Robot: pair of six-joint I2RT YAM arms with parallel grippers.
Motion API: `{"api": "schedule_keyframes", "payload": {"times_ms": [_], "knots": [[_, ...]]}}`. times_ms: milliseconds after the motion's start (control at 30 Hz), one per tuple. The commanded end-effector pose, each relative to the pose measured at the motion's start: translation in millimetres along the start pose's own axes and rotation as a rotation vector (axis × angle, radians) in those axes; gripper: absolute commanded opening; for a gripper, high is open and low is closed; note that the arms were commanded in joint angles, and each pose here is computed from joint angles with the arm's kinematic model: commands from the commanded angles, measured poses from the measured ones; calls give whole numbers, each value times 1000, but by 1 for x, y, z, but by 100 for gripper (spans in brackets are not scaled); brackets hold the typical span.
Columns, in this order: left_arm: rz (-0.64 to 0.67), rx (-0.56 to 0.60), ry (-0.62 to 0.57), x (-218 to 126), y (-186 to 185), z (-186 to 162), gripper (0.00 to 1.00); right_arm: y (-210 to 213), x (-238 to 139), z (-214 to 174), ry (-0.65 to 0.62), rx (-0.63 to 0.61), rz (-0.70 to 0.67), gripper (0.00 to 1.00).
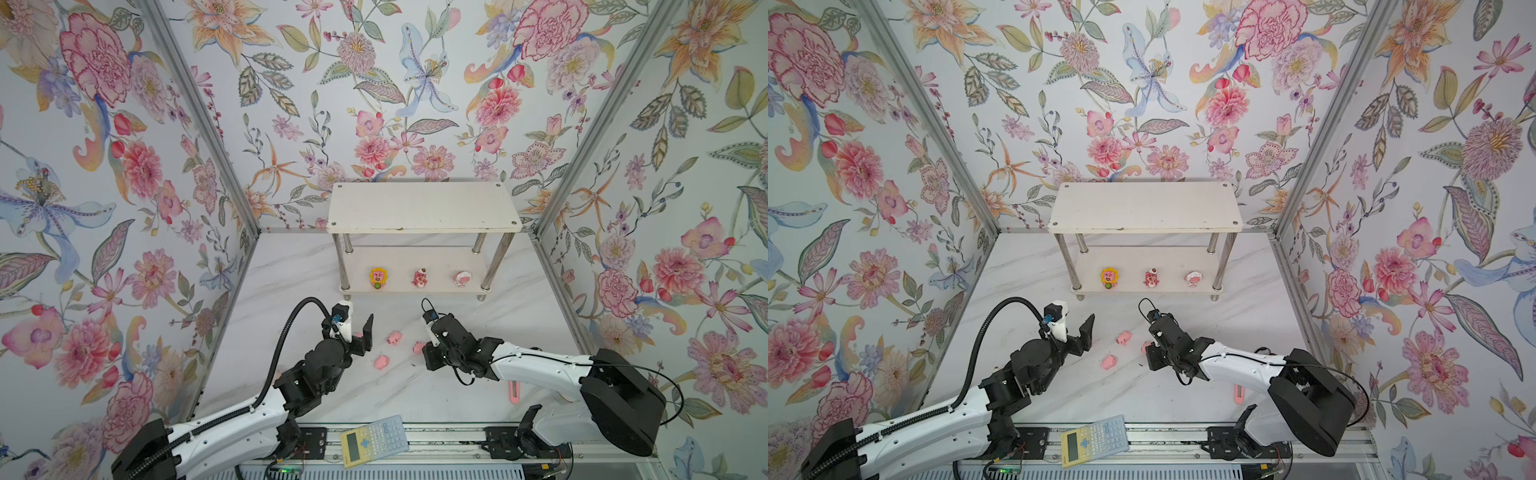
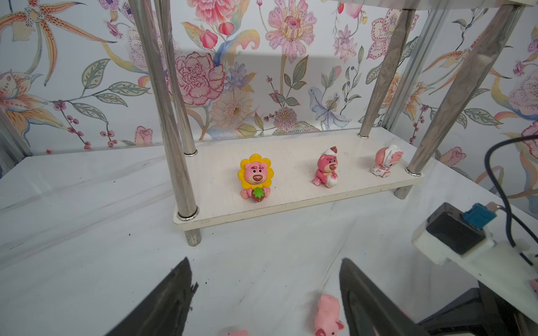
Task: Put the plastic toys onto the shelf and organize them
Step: 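Move the right gripper over the pink pigs on the table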
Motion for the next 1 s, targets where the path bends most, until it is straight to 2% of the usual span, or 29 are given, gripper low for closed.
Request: {"api": "schedule_keyframes", "payload": {"times_ms": [0,167,300,500,667,800,967], "knots": [[-20,-15,-31,4,-3,6,75,8,-2,19,-73,19,36,0],[-40,18,-7,14,-12,3,73,1,8,18,-58,40,17,0],[-51,17,-6,18,-15,-1,73,-5,13,2,-13,58,8,0],[-42,24,-4,25,-14,-4,74,-21,-6,-36,15,105,-27,0],[-50,28,7,33,-16,-7,74,-36,-27,-53,-17,170,-56,0],[-78,20,7,38,-21,-8,74,-35,-41,-44,-64,179,-48,0],[-92,2,14,40,-23,-10,74,-12,-42,-15,-77,97,-37,0]]}}
Point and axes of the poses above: each gripper's point midway between its finger pads, its own x axis out along the fingers, its own y axis along the line the jaws close on, z = x × y, the point moved 5 cm from there along -x, back along the fingers, and after that the axes turned 6 degrees about x, right-handed, at the moved point
